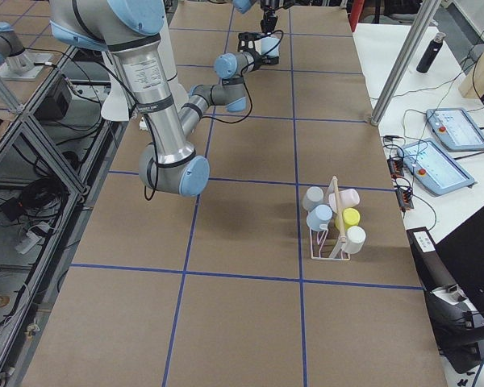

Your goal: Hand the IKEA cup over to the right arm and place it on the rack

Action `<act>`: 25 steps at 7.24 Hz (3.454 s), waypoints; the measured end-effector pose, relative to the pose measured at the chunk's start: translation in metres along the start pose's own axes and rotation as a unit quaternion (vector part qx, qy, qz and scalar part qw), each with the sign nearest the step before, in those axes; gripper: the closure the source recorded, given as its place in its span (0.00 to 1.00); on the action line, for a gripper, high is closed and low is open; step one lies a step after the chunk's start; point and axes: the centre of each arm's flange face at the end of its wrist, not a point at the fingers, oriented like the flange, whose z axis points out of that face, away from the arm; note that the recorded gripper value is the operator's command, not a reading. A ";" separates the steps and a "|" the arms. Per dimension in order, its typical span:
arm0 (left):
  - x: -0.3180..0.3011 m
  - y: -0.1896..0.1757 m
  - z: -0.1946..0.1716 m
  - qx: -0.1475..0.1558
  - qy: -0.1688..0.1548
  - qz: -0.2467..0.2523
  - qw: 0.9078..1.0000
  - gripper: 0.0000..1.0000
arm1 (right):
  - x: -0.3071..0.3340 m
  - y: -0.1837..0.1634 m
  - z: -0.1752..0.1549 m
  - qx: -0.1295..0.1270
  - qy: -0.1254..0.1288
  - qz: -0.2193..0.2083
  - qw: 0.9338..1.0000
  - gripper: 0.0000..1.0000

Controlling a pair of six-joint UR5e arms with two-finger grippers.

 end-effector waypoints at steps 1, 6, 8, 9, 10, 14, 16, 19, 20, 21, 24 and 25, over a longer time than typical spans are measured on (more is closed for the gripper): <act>0.001 0.000 0.000 0.000 0.000 0.001 1.000 0.70 | 0.000 0.000 0.000 0.000 0.001 -0.002 1.000 0.45; 0.004 -0.002 -0.003 0.017 0.007 0.017 1.000 0.00 | 0.004 0.006 0.000 -0.013 0.007 -0.006 1.000 0.60; -0.013 -0.013 -0.006 0.027 -0.004 0.045 0.999 0.00 | 0.025 0.007 0.003 -0.085 0.031 -0.017 0.996 0.69; -0.032 -0.025 -0.008 0.034 -0.019 0.074 0.996 0.00 | 0.042 0.005 0.002 -0.155 0.053 -0.024 0.986 0.71; -0.050 -0.038 -0.011 0.043 -0.041 0.096 0.994 0.00 | 0.061 0.004 -0.003 -0.229 0.076 -0.028 0.970 0.71; -0.117 -0.089 -0.021 0.089 -0.172 0.184 0.964 0.00 | 0.149 0.014 -0.065 -0.466 0.126 -0.117 0.868 0.72; -0.167 -0.105 -0.047 0.103 -0.258 0.235 0.932 0.00 | 0.199 0.035 -0.116 -0.554 0.095 -0.212 0.800 0.70; -0.229 -0.121 -0.091 0.088 -0.341 0.297 0.887 0.00 | 0.264 0.080 -0.203 -0.649 0.011 -0.360 0.670 0.68; -0.236 -0.122 -0.097 0.086 -0.347 0.303 0.884 0.00 | 0.279 0.091 -0.226 -0.675 -0.016 -0.402 0.619 0.69; -0.239 -0.122 -0.099 0.084 -0.349 0.303 0.883 0.00 | 0.289 0.105 -0.245 -0.698 -0.040 -0.429 0.572 0.69; -0.240 -0.122 -0.099 0.085 -0.349 0.302 0.883 0.00 | 0.317 0.160 -0.256 -0.735 -0.076 -0.472 0.481 0.68; -0.238 -0.121 -0.098 0.086 -0.348 0.300 0.884 0.00 | 0.326 0.184 -0.258 -0.733 -0.082 -0.488 0.467 0.67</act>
